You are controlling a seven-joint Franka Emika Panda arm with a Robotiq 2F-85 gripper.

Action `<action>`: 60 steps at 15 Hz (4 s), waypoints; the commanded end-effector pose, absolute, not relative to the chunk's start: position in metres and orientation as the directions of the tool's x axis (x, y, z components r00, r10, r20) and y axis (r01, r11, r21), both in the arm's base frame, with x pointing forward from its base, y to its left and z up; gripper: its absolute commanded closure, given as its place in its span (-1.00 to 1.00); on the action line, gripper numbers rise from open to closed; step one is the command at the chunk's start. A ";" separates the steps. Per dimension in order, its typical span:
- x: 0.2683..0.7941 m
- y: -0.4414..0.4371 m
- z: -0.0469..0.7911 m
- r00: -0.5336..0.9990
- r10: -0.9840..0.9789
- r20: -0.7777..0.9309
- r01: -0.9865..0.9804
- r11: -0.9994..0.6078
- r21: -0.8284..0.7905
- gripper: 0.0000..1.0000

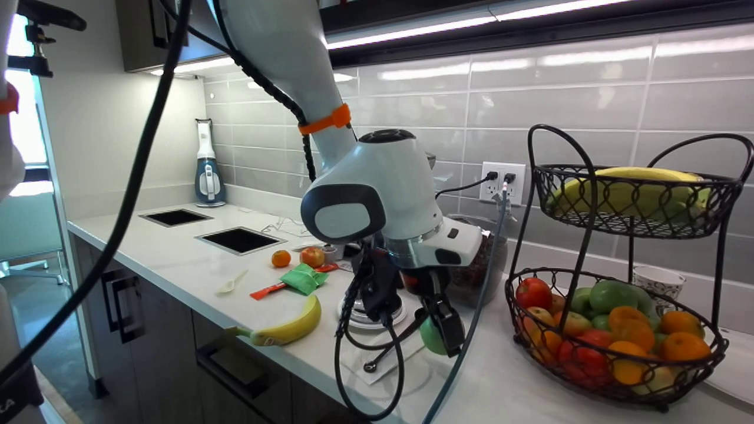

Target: Put the apple on the bottom rack

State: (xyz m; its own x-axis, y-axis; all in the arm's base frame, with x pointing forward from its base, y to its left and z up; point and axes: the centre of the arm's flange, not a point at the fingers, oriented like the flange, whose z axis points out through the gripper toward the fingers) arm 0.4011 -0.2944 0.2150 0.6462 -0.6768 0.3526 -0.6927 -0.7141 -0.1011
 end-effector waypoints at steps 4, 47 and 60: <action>0.375 -0.301 0.261 0.676 -0.716 0.177 -0.686 -0.698 -0.203 -0.06; 0.485 -0.346 0.289 0.449 -0.548 0.706 -0.720 -0.690 -0.077 -0.06; 0.503 -0.379 0.252 0.388 -0.579 0.717 -0.770 -0.632 -0.094 -0.06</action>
State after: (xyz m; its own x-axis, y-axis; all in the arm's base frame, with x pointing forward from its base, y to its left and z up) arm 0.4981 -0.3722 0.2644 0.4203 -0.5812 0.6968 -0.7513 -0.6535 -0.0919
